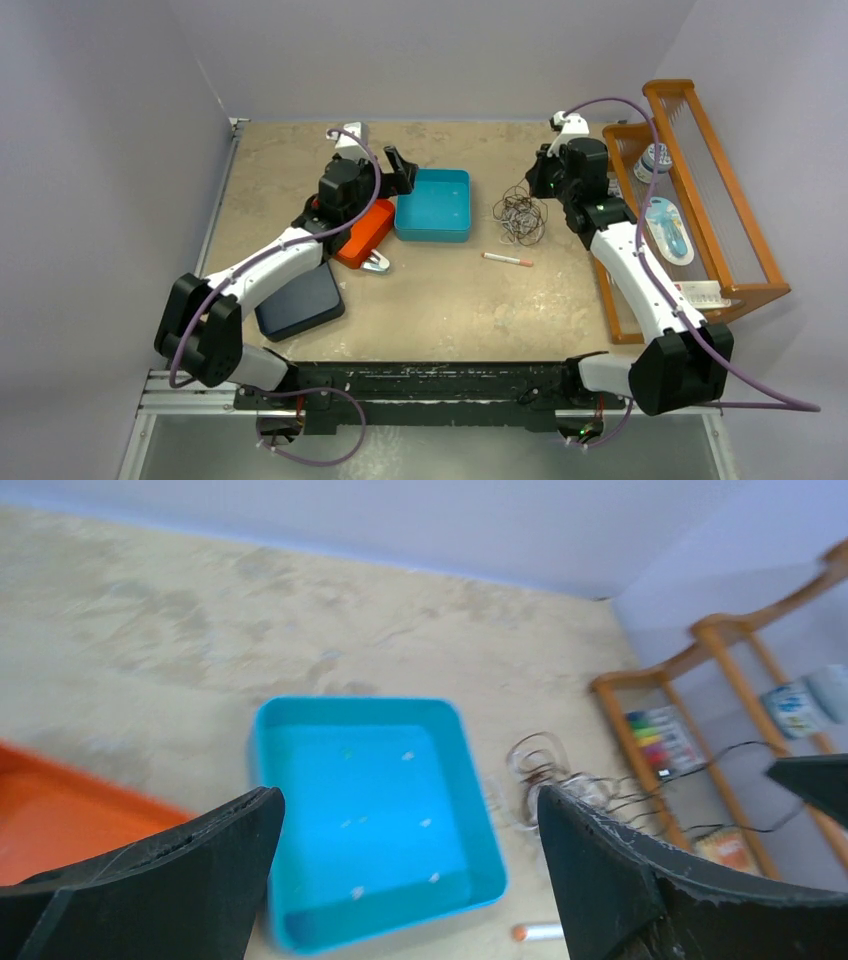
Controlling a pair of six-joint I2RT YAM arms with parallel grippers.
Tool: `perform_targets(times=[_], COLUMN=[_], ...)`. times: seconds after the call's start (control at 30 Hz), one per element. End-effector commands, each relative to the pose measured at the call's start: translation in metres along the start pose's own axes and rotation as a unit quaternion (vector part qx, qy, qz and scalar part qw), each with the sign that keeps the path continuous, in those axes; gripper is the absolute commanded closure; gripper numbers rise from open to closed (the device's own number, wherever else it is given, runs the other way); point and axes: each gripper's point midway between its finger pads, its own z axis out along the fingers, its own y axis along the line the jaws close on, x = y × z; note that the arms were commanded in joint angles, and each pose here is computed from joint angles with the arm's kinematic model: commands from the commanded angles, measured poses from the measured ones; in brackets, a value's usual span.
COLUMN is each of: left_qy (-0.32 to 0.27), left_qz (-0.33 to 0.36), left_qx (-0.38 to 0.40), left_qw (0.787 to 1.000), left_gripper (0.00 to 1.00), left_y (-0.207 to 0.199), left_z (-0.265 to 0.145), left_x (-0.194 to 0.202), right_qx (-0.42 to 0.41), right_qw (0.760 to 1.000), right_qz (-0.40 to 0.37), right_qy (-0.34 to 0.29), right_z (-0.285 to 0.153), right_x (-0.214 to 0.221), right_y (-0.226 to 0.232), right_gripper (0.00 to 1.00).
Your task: Untangle the cables
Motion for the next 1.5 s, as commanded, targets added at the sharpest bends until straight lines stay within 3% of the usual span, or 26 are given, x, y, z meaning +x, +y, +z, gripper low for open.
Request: perform_targets(times=[0.0, 0.3, 0.5, 0.6, 1.37, 1.47], left_qy=[-0.074, -0.142, -0.219, -0.226, -0.269, -0.256], left_qz=[-0.029, 0.070, 0.172, 0.191, 0.208, 0.214], left_qx=[0.149, 0.254, 0.353, 0.381, 0.449, 0.471], left_qw=[0.986, 0.954, 0.893, 0.876, 0.826, 0.817], left_gripper=[0.03, 0.02, 0.00, 0.00, 0.00, 0.07], left_y=[-0.064, -0.127, -0.165, -0.181, -0.238, -0.243], left_z=[0.002, -0.007, -0.021, -0.013, 0.024, 0.024], left_x=[-0.029, 0.023, 0.045, 0.056, 0.072, 0.087], right_qx=[-0.008, -0.024, -0.049, -0.061, -0.111, -0.113], right_qw=[0.998, 0.996, 0.995, 0.995, 0.992, 0.992], right_qz=[0.026, 0.044, 0.042, 0.041, 0.031, 0.032], right_qy=[-0.060, -0.079, -0.072, -0.066, -0.044, -0.049], right_z=[-0.013, -0.027, -0.033, -0.035, -0.037, -0.038], right_x=[-0.031, -0.041, -0.039, -0.038, -0.036, -0.039], right_y=[0.007, 0.014, 0.023, 0.027, 0.046, 0.047], right_gripper=[1.00, 1.00, 1.00, 1.00, 1.00, 1.00])
